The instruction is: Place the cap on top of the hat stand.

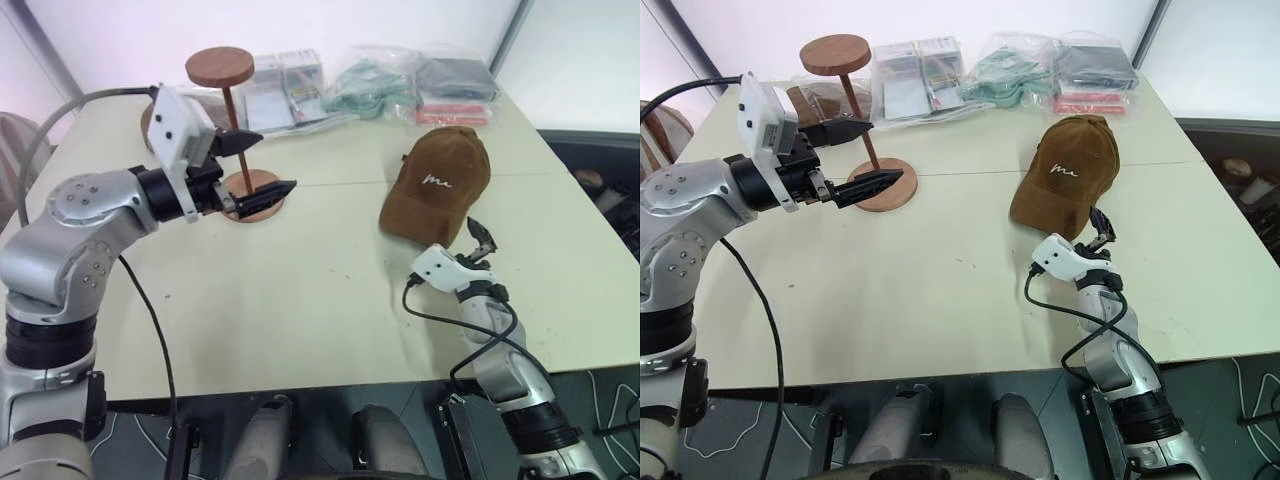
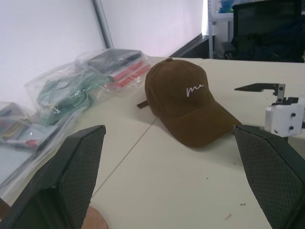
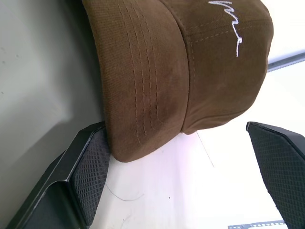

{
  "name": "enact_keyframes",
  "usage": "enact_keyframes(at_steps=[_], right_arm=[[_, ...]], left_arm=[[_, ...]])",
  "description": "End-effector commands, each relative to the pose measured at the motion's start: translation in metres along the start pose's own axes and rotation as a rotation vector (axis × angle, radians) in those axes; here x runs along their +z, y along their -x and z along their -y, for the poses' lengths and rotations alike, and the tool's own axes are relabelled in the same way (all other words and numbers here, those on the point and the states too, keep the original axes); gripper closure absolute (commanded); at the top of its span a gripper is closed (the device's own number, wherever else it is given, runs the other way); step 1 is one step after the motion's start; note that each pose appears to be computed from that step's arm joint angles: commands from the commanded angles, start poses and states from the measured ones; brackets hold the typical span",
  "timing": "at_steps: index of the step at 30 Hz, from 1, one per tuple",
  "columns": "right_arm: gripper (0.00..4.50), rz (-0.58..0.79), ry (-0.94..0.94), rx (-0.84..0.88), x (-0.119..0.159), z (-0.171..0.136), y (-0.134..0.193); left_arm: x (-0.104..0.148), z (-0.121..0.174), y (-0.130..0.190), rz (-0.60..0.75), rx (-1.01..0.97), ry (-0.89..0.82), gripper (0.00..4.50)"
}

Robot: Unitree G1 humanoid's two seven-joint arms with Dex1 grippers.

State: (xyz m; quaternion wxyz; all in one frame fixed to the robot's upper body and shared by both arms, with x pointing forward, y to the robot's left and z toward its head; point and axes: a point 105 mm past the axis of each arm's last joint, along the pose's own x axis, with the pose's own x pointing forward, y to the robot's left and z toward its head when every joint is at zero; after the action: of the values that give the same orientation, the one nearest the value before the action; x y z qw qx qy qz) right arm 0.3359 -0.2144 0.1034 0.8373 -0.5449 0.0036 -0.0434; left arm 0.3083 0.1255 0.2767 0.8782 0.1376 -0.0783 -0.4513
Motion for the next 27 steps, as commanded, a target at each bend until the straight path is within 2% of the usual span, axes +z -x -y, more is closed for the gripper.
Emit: enact_keyframes(at_steps=[1,3,9,19,27], right_arm=[[0.53,-0.074,0.029,-0.014,-0.018,0.006,0.0],[1.26,-0.072,0.027,-0.013,-0.017,0.005,-0.001],[4.37,-0.049,0.026,-0.016,-0.014,0.005,-0.002],[4.45,-0.006,0.034,-0.087,-0.006,0.013,-0.003],[4.45,0.149,0.045,-0.307,0.025,0.048,-0.001]], left_arm=[[0.012,0.0,0.004,0.035,0.01,-0.037,0.0],[0.012,0.0,0.004,0.034,0.011,-0.038,0.0],[0.012,0.0,0.005,0.033,0.012,-0.039,0.0],[0.012,0.0,0.005,0.033,0.013,-0.041,0.0],[0.01,0.001,0.006,0.024,0.015,-0.038,0.0]])
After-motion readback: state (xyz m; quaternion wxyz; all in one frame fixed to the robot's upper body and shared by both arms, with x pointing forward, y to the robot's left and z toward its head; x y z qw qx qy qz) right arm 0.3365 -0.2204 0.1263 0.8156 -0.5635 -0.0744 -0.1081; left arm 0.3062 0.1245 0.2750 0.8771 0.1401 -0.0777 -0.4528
